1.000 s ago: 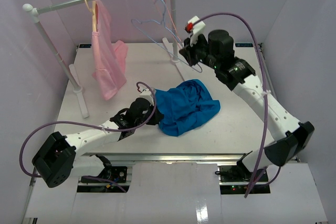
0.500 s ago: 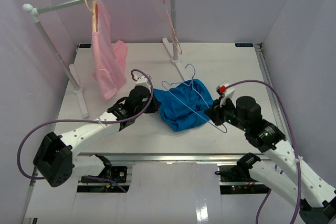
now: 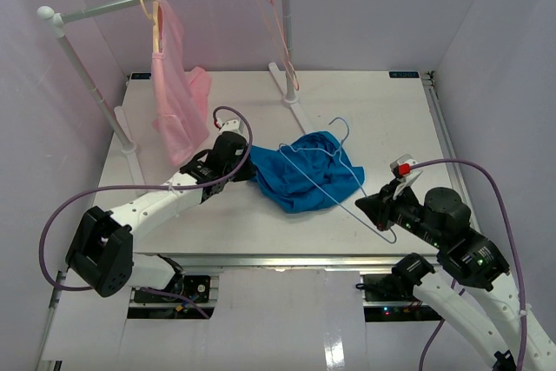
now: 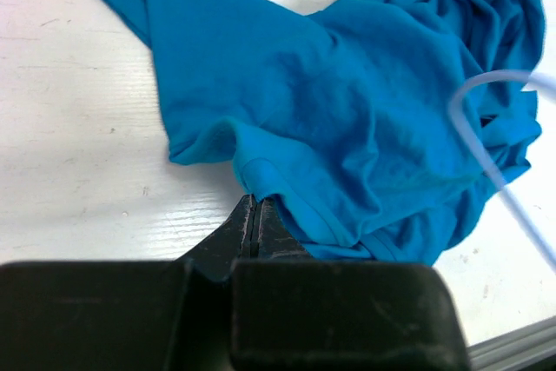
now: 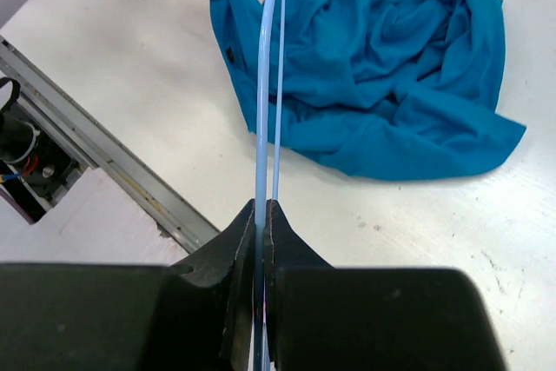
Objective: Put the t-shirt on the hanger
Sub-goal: Pick up the hanger from the clothesline, then place the T-shirt on the hanger.
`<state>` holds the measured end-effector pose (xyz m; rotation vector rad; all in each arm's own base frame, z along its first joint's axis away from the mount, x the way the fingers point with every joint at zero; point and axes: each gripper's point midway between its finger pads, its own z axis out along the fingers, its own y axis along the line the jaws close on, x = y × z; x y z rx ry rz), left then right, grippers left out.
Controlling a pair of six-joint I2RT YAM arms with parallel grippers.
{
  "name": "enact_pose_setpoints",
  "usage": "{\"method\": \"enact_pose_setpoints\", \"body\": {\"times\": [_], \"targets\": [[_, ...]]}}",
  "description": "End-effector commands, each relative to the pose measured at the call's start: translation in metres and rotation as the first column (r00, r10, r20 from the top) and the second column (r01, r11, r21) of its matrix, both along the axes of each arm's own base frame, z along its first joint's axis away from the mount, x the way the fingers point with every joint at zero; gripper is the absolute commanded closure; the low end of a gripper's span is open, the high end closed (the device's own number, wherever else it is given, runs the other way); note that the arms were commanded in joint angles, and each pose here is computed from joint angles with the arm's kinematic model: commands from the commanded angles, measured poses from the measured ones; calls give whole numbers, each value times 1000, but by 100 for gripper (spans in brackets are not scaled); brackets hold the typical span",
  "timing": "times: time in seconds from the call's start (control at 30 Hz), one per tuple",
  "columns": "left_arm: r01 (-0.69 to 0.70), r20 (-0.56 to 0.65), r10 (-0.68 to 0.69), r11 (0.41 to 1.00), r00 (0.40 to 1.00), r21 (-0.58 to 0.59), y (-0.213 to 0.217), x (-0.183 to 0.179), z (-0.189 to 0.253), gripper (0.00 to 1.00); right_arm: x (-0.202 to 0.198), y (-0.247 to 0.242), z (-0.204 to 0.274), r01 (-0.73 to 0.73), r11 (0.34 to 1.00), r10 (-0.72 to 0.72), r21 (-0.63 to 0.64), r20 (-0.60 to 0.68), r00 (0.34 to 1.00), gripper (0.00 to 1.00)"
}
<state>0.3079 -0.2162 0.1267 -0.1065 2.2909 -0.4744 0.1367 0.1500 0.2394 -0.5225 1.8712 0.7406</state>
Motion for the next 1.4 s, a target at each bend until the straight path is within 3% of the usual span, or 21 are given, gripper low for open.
{"method": "enact_pose_setpoints", "body": {"times": [0.0, 0.87, 1.1, 1.37], "targets": [[51, 50, -49, 998, 998, -47, -13, 8, 31, 100, -10, 1, -5, -23, 1000, 23, -3, -62, 998, 92], [89, 61, -84, 992, 995, -85, -24, 9, 55, 100, -23, 31, -5, -208, 974, 211, 85, -29, 977, 92], [110, 71, -103, 989, 992, -104, -26, 5, 64, 100, -10, 31, -4, -163, 984, 164, 77, -9, 986, 92], [249, 130, -225, 944, 966, -219, -49, -11, 92, 100, 23, 41, -9, -108, 993, 108, 39, 11, 994, 92]]}}
